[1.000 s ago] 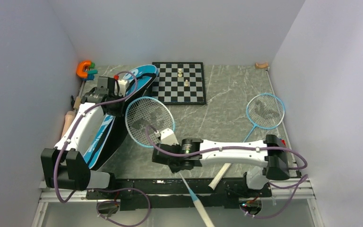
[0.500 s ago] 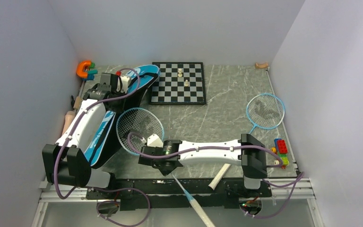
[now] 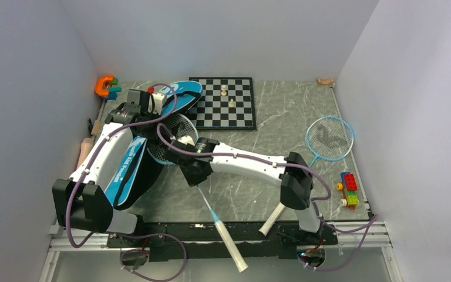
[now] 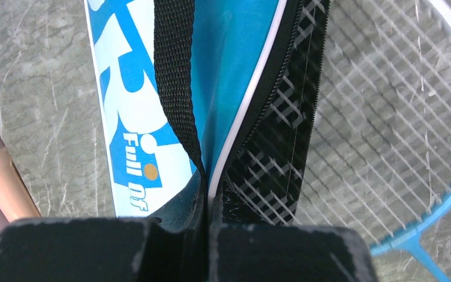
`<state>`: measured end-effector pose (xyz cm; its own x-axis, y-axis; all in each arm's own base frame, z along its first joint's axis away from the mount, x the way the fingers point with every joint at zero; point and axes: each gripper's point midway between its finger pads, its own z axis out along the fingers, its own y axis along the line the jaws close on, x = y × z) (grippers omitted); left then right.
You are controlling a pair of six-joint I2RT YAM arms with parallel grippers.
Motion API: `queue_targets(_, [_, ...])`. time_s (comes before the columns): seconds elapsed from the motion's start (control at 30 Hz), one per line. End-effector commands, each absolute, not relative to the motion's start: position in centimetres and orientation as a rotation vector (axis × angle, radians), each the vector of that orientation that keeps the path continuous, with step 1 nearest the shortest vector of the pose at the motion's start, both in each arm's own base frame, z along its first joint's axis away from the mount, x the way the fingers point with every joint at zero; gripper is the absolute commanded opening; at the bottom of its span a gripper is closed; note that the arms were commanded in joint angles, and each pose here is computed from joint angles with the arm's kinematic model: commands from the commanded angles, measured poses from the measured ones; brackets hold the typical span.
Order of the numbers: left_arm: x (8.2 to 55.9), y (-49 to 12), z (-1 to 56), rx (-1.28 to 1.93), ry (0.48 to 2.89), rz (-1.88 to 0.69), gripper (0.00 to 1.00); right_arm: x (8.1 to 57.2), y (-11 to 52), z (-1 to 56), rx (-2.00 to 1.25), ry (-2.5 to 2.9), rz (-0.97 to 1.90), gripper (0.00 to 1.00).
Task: Pack up the badminton gear
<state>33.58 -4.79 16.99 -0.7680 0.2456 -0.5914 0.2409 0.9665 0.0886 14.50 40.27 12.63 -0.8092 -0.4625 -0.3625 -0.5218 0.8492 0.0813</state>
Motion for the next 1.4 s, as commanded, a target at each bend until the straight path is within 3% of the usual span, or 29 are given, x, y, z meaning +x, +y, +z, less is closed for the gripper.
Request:
queue_targets(0.0, [33.4, -6.1, 18.4, 0.341, 2.446, -0.077, 0.00, 17.5, 42.4, 14.9, -0.690, 2.643, 0.331, 0.00])
queue_targets(0.3, [32.7, -8.9, 19.1, 0.407, 2.443, -0.279, 0.00, 21.5, 45.4, 15.4, -0.535, 2.637, 0.494, 0.00])
queue_targets(0.67, [30.6, -11.5, 19.0, 0.473, 2.479, -0.517, 0.00, 26.5, 48.2, 20.9, -0.329, 2.489, 0.814, 0.00])
queue_targets(1.37, [26.1, -13.3, 22.1, 0.551, 2.436, -0.732, 0.00, 36.1, 47.0, 23.2, 0.269, 2.349, 0.934, 0.00])
